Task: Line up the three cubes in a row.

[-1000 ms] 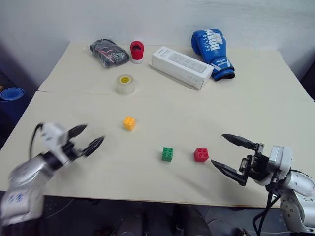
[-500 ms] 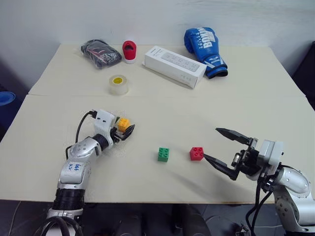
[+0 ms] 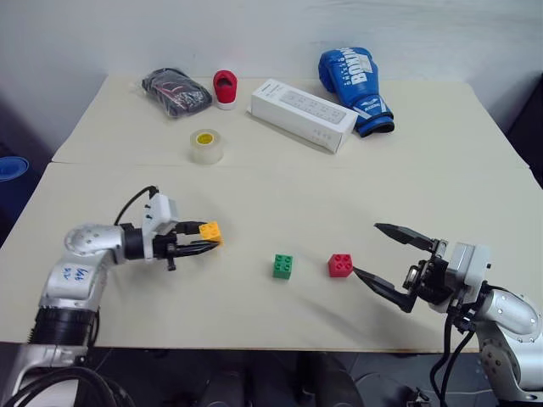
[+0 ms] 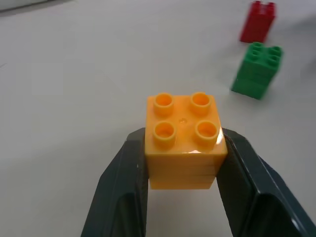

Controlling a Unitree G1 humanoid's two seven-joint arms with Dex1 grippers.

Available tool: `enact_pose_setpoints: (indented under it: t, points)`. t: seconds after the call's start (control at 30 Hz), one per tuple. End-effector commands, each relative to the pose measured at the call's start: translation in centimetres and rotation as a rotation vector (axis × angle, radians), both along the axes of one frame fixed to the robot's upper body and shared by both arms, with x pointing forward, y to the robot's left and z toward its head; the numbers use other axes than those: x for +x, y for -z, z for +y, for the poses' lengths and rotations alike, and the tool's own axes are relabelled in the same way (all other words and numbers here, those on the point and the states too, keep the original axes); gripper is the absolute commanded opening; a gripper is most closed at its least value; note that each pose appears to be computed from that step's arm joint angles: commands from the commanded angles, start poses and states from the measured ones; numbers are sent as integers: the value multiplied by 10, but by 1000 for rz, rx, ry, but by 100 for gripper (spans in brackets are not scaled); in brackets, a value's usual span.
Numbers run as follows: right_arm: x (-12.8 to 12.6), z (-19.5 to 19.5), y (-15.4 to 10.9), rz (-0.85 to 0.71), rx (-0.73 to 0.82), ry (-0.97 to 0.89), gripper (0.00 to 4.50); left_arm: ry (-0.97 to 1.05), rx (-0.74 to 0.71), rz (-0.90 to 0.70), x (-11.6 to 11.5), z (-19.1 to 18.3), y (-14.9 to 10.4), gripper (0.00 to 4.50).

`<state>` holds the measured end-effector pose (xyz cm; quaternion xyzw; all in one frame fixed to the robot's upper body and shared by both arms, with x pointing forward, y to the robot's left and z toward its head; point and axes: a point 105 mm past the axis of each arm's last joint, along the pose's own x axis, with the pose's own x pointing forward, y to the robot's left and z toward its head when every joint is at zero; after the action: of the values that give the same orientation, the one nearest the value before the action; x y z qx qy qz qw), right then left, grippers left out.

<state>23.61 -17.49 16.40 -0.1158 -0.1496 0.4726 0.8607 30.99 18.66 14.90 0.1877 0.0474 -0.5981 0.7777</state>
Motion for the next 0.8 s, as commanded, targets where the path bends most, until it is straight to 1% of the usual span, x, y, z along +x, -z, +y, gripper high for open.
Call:
enact_pose_setpoints:
  t: [0.03,0.1,0.17,0.37,0.43,0.63,0.8]
  points:
    - [-1,-5,-9,-45,-24,-13,450,170,83,-16,-5,-5,5,150]
    - [0,-6,-10,-47,-28,-10,450,227,118,-25,-4,-10,10,150]
    - [1,-9,-8,-44,-33,-10,450,276,120,-26,-2,-19,17,150]
    - [-1,-11,-3,-36,-37,-21,450,309,140,-29,2,-31,36,150]
    - [-3,-11,-4,-34,-38,-26,450,299,129,-23,5,-32,37,150]
    - [-5,-13,-4,-27,-50,-28,450,294,171,-11,6,-25,44,150]
    - [-3,-20,-2,-22,-63,-27,450,297,162,50,0,-19,45,150]
